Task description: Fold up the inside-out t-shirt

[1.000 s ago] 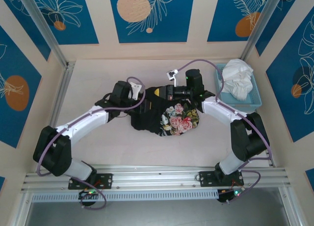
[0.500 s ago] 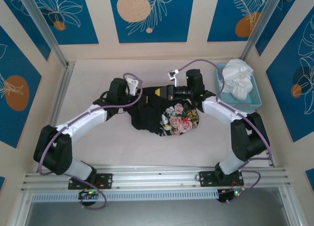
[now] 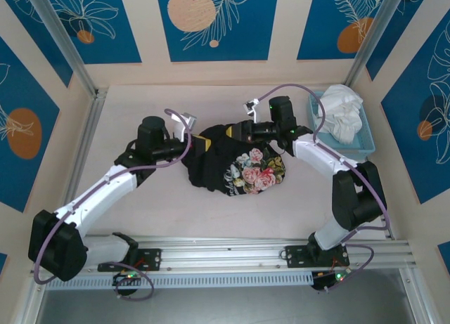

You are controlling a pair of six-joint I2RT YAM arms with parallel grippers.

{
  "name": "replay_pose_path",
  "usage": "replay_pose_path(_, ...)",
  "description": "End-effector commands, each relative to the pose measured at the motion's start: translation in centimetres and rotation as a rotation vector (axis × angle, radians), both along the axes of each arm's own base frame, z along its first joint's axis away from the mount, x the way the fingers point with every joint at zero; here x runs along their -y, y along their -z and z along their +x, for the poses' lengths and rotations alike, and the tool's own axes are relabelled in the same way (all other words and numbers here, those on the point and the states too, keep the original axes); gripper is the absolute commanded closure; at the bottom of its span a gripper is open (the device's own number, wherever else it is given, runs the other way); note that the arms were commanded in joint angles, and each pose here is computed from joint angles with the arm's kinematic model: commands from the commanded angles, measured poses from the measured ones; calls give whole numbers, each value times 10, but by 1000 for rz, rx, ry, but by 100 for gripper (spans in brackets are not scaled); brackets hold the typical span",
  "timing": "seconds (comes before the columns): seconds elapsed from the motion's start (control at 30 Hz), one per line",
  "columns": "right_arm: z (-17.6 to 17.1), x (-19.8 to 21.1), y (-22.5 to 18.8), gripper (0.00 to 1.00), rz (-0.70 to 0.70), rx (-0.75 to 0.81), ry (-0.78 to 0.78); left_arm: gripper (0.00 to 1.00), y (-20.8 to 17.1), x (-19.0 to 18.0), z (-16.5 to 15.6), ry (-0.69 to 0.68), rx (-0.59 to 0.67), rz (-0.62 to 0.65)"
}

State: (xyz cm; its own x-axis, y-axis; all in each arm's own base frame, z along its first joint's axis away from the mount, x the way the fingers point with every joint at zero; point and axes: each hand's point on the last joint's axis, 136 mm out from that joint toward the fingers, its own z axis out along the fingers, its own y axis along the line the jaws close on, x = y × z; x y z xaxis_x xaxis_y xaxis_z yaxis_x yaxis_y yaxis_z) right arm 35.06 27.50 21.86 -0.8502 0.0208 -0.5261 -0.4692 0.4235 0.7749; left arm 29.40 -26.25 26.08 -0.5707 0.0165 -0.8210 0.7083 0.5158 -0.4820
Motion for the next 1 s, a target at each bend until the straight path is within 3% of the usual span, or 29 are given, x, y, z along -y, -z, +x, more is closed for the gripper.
replay_pose_path(0.0, -8, 12, -7, 67, -80, 37, 15, 100, -11, 1, -3, 38, 48, -27)
replay_pose_path(0.23, -24, 41, -7, 61, -312, 247, 85, 100, -9, 3, 0, 39, 37, -34)
replay_pose_path(0.47, -55, 9, -23, 65, -310, 434, -16, 100, -5, 5, 2, 40, 23, -36)
replay_pose_path(0.97, -40, -39, 4, 53, -289, 388, -93, 100, -5, 7, 1, 50, 13, -52)
